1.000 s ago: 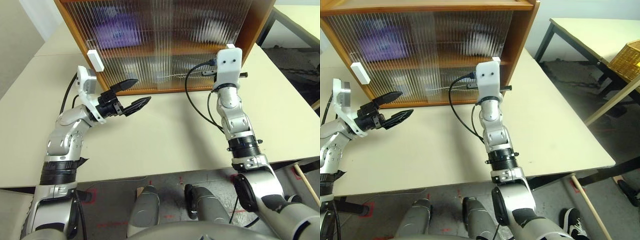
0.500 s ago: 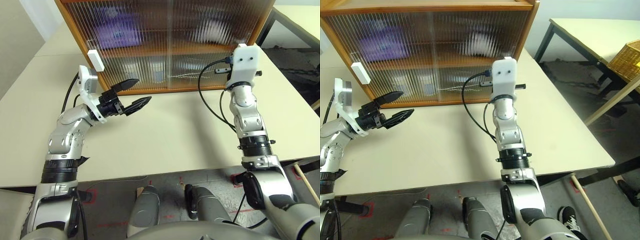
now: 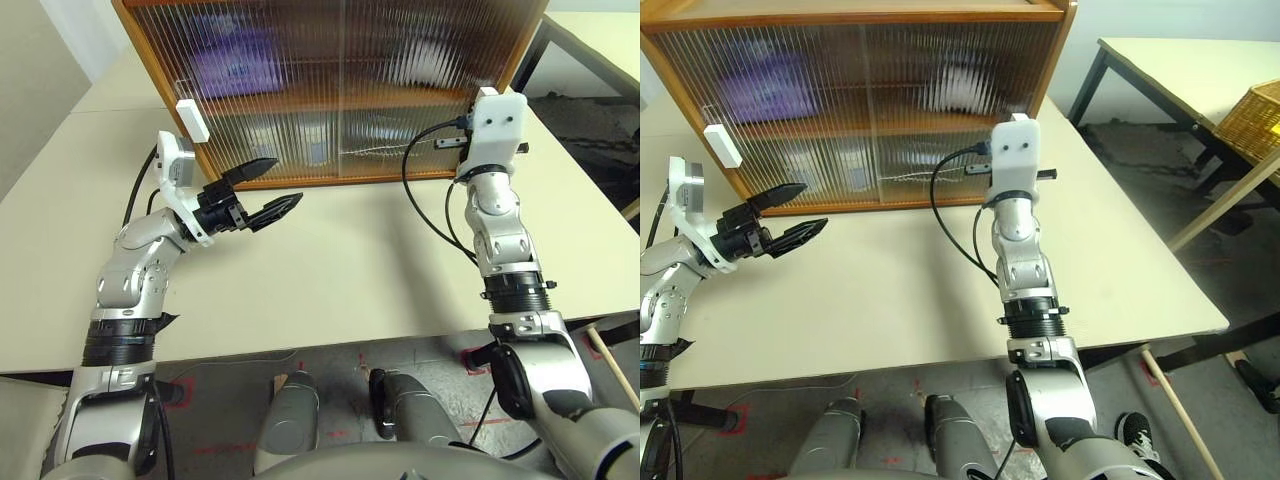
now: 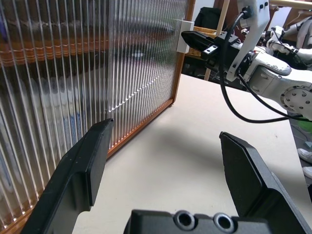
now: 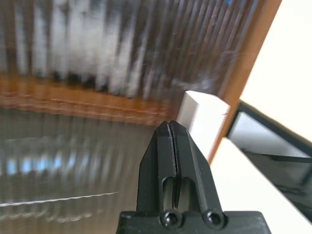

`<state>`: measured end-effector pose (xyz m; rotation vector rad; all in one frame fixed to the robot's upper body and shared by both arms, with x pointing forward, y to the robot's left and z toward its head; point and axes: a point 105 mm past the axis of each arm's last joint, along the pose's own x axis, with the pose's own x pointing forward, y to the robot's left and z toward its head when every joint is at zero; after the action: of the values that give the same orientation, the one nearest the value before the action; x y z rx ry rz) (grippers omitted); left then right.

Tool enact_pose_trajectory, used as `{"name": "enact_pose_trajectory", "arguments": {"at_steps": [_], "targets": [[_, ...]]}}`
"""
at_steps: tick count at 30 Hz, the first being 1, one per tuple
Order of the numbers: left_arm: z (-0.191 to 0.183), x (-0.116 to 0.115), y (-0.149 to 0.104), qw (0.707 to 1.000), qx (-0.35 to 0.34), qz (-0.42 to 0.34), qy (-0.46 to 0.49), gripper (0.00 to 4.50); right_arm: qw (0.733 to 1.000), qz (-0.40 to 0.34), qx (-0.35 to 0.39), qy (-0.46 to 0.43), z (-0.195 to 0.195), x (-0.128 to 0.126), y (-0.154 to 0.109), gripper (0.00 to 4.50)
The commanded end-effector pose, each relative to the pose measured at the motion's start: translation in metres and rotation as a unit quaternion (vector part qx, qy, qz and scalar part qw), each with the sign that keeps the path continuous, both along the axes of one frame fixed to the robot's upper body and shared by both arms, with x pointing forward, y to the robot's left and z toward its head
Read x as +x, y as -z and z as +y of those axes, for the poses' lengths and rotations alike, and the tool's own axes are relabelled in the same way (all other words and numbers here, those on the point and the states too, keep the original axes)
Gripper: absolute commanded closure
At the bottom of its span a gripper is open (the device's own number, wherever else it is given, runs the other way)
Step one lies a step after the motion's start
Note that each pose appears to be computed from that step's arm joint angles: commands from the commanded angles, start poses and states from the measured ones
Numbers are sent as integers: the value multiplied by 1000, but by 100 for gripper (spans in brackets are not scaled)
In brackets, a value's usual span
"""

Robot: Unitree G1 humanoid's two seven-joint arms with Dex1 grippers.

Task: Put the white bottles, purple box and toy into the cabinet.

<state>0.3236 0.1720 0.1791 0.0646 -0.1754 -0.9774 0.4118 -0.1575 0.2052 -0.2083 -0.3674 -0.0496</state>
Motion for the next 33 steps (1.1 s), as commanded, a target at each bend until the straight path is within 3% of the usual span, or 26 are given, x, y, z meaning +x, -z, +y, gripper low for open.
{"name": "enact_pose_trajectory", "arguments": {"at_steps": [1,7,12,18,24,25,33], "targets": [[0,1,1,1000,8,-2,2,0,999,-6,6,-31,11,-9,3,445],[-5,0,4,1000,2,0,6,0,998,-1,-11,-56,18,-41,23,445],[1,0,8,1000,2,4,-3,0,998,36,-31,-52,-10,-76,55,445],[21,2,18,999,-4,17,-39,0,996,80,-31,-34,-65,-99,93,244],[33,2,28,997,-12,20,-70,0,996,86,-28,-18,-96,-98,112,18],[37,1,30,997,-13,22,-77,0,996,86,-23,-19,-99,-97,114,2],[106,-4,45,971,-34,4,-238,0,997,70,1,-33,-109,-83,110,2]]}}
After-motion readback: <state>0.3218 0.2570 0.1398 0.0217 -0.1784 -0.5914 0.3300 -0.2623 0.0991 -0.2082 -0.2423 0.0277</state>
